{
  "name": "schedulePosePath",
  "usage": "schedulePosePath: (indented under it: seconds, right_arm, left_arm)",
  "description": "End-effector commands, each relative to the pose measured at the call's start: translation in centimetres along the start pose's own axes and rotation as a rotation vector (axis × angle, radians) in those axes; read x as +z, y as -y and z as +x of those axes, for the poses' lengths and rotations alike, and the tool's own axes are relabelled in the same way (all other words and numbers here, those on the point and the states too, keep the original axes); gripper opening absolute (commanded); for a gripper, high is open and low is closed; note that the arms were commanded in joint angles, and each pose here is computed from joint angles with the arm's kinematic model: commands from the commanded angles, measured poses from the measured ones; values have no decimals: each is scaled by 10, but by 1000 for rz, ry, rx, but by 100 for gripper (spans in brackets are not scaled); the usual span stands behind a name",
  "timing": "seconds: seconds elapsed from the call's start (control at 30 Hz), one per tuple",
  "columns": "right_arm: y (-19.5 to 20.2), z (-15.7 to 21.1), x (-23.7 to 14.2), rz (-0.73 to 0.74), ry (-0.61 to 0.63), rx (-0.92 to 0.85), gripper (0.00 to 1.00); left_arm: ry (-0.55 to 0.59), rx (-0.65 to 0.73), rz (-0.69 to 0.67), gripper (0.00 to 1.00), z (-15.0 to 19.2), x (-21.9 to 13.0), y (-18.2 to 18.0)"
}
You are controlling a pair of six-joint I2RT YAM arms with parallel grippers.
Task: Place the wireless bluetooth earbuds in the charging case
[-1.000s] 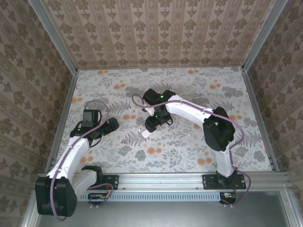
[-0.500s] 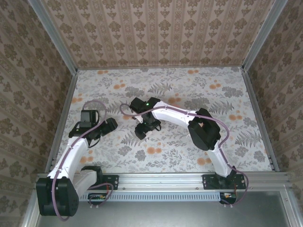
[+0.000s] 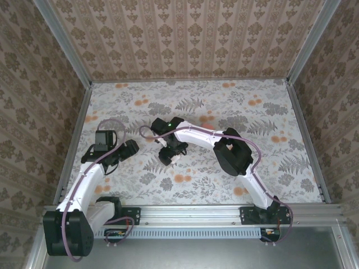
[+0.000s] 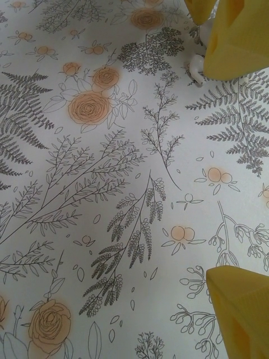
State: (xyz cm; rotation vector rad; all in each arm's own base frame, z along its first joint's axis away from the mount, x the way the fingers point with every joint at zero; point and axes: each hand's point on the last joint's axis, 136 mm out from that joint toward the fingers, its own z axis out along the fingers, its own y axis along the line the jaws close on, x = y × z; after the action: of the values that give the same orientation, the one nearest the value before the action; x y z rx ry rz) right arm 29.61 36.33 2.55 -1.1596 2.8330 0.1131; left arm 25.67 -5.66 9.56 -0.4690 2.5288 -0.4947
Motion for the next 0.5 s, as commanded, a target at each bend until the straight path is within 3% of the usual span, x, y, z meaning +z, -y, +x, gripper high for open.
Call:
schedulePosePath:
  seconds: [0.0, 0.47]
  right_arm:
    - [1, 6, 8, 29, -45, -10, 81]
    - [7, 13, 5, 60, -61, 40, 63]
  left_arm:
    - [-16, 13, -2, 86, 6, 2, -4]
    - [-32, 22, 29, 85, 5, 8, 1]
